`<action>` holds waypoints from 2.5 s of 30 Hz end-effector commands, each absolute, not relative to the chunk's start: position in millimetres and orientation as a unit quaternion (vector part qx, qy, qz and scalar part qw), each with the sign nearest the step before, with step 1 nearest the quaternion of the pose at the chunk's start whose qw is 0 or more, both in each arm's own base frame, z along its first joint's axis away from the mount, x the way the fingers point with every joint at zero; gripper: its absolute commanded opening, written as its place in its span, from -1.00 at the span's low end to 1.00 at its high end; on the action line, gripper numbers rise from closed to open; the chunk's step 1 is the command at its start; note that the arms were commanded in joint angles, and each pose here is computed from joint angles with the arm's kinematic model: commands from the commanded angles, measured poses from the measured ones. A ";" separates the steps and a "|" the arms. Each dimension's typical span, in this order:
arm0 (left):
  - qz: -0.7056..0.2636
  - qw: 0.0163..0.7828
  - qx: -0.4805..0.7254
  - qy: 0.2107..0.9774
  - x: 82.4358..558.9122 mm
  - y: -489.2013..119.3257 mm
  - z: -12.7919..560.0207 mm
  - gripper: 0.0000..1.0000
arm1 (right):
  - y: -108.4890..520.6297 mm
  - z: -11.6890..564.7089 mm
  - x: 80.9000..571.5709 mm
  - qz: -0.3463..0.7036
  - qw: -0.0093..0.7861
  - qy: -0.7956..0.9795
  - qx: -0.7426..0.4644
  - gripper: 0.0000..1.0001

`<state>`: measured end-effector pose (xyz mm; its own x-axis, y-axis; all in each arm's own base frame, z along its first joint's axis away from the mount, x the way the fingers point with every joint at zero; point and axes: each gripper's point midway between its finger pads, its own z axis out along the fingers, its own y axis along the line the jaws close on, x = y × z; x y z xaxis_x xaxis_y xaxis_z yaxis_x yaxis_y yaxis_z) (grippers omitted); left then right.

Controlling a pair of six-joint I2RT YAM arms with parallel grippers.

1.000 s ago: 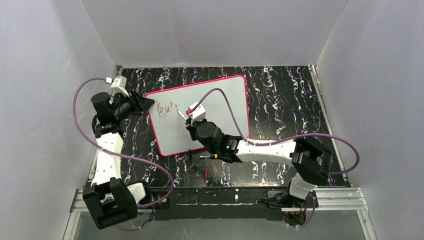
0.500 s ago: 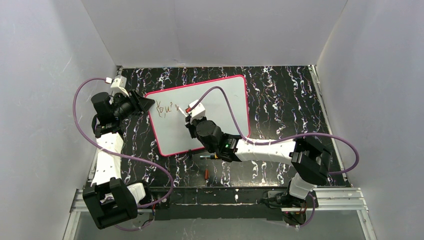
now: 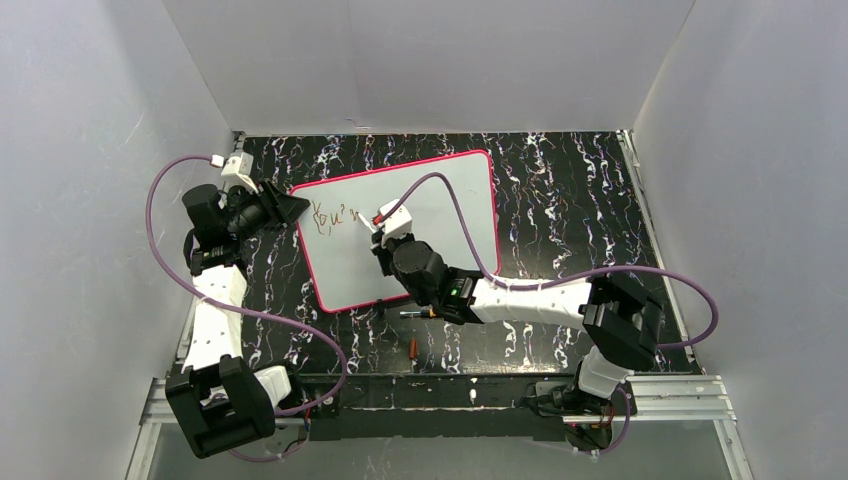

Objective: Write a sentence on the whiteboard

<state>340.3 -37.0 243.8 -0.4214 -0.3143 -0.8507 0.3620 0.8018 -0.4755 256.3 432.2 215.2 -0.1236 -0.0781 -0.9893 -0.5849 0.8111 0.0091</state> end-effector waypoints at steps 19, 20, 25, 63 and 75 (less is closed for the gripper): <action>-0.329 0.544 0.044 0.771 328.3 -50.0 259.4 -0.28 | 424.7 235.4 261.6 0.214 0.643 0.706 -0.206 -0.97; -0.329 0.543 0.044 0.771 328.2 -50.0 259.1 -0.28 | 423.6 234.1 261.6 0.213 0.642 0.708 -0.205 -0.97; -0.329 0.545 0.045 0.770 328.4 -49.9 260.1 -0.28 | 416.0 225.9 261.8 0.202 0.636 0.718 -0.198 -0.97; -0.328 0.544 0.045 0.771 329.1 -49.6 259.4 -0.28 | 425.6 220.9 262.5 0.214 0.631 0.716 -0.212 -0.97; -0.328 0.545 0.044 0.771 328.8 -49.4 259.6 -0.28 | 419.4 201.2 251.3 0.213 0.611 0.732 -0.214 -0.97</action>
